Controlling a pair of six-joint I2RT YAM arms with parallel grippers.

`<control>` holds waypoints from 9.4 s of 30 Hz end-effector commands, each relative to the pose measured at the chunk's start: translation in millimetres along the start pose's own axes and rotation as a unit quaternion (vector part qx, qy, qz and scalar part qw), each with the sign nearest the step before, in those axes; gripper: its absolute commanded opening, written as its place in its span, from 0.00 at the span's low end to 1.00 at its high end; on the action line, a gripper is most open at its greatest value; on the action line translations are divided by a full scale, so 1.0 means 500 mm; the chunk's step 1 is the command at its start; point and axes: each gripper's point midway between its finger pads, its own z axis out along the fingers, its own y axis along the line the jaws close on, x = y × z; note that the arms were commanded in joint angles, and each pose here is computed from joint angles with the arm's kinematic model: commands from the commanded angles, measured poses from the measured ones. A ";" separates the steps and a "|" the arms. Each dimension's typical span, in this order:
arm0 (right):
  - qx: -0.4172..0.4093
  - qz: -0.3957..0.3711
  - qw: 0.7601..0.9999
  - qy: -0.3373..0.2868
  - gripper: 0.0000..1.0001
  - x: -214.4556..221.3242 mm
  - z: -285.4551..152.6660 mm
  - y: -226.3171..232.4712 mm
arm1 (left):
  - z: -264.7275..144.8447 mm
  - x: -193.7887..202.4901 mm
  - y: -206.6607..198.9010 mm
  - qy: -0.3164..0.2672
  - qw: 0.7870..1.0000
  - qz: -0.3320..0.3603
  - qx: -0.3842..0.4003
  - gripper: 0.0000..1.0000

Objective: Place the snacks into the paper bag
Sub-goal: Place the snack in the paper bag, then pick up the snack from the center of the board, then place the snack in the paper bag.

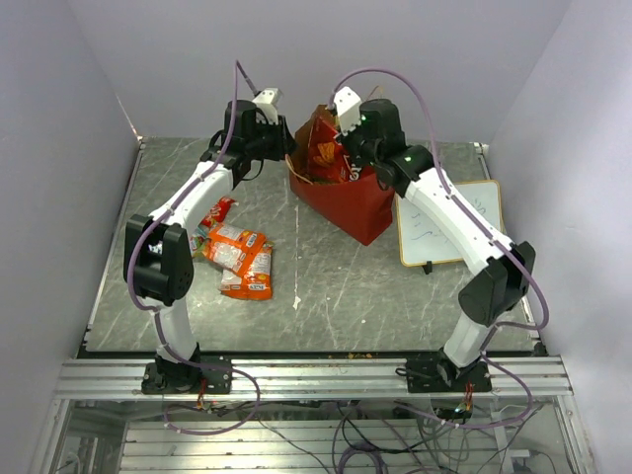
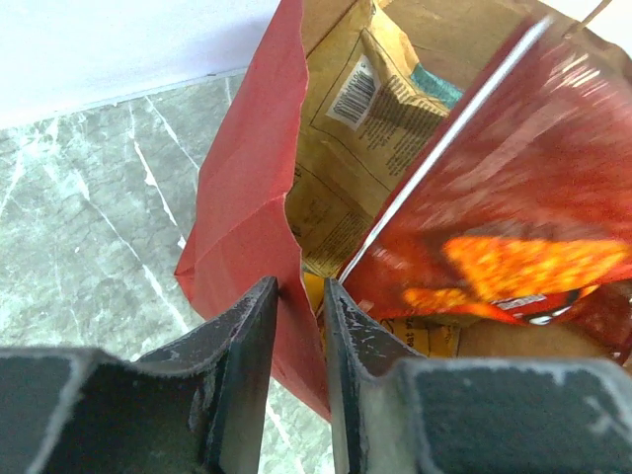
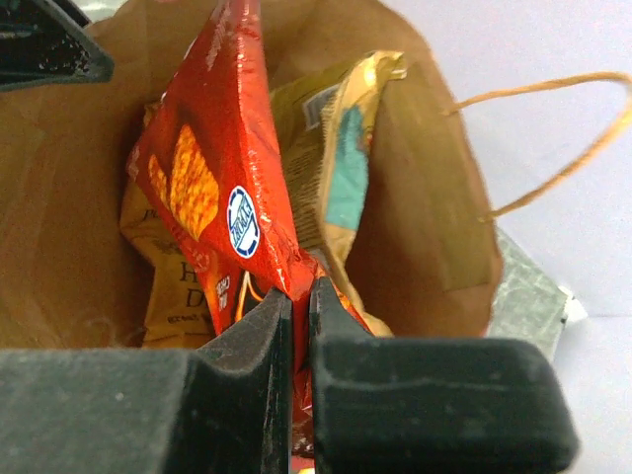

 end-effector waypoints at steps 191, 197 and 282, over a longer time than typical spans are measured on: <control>-0.489 0.038 0.854 -0.170 0.84 -0.073 -0.250 0.373 | -0.448 0.051 -0.187 0.139 0.943 0.286 0.092 0.07; -0.481 0.049 0.861 -0.159 0.83 -0.065 -0.242 0.374 | -0.443 0.049 -0.189 0.135 0.942 0.292 0.090 0.07; -0.048 0.006 0.998 -0.030 0.00 -0.054 -0.072 -0.112 | -0.591 -0.089 -0.082 -0.016 0.971 0.232 -0.050 0.84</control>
